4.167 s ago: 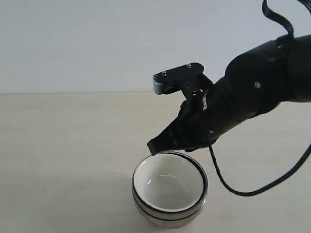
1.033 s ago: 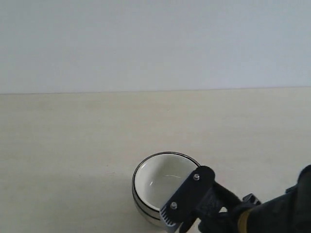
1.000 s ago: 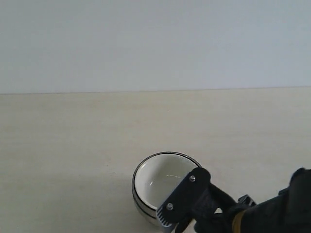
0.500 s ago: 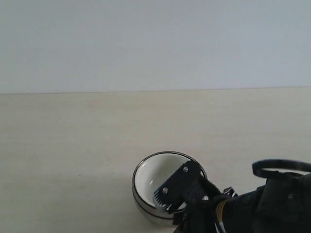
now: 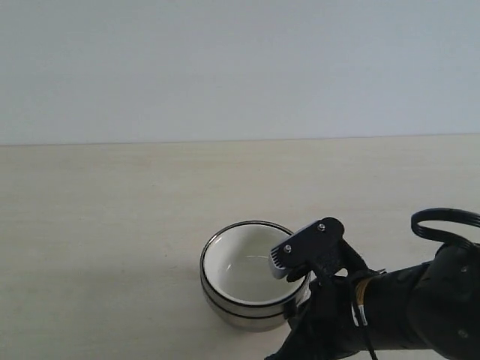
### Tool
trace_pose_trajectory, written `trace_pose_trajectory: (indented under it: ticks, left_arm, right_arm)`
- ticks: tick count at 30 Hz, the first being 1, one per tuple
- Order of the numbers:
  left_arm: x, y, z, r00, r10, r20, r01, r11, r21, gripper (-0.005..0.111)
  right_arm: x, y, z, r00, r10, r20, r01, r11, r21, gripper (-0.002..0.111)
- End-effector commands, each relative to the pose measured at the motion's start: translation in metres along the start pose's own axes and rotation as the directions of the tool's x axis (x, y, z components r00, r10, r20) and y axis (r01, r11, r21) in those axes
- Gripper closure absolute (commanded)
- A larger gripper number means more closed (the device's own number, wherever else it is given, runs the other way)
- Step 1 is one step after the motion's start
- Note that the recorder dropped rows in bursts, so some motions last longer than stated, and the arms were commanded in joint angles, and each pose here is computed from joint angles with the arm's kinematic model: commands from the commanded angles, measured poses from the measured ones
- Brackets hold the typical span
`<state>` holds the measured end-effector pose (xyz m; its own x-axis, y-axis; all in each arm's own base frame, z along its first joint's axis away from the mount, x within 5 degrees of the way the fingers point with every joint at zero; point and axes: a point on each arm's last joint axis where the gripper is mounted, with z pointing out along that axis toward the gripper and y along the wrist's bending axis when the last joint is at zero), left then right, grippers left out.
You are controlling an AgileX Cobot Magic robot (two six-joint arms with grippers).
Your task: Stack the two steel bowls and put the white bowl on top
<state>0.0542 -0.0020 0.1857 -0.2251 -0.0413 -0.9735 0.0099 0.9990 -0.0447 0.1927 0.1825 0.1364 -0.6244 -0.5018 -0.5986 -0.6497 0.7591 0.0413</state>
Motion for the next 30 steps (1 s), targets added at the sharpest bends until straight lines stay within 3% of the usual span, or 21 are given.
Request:
trace_pose_trajectory:
  ticks: [1, 5, 15, 24, 30]
  left_arm:
    - [0.000, 0.000, 0.000, 1.000, -0.004, 0.007, 0.004, 1.000, 0.005, 0.103]
    - [0.000, 0.000, 0.000, 1.000, -0.004, 0.007, 0.004, 1.000, 0.005, 0.103]
    - [0.000, 0.000, 0.000, 1.000, -0.004, 0.007, 0.004, 1.000, 0.005, 0.103]
    - [0.000, 0.000, 0.000, 1.000, -0.004, 0.007, 0.004, 1.000, 0.005, 0.103]
    - [0.000, 0.000, 0.000, 1.000, -0.004, 0.007, 0.004, 1.000, 0.005, 0.103]
  right_arm:
    - [-0.011, 0.004, 0.000, 0.993, 0.024, 0.112, -0.022, 0.999, -0.027, 0.108]
    - [-0.017, 0.005, -0.001, 0.985, 0.028, 0.173, -0.022, 0.999, -0.038, 0.108]
    - [-0.018, 0.005, -0.013, 0.987, 0.029, 0.159, -0.024, 0.999, -0.031, 0.108]
    - [-0.032, 0.004, -0.097, 0.956, 0.018, 0.294, -0.012, 1.000, -0.022, 0.108]
    - [-0.026, 0.002, -0.172, 0.882, 0.034, 0.470, -0.021, 0.999, -0.033, 0.108]
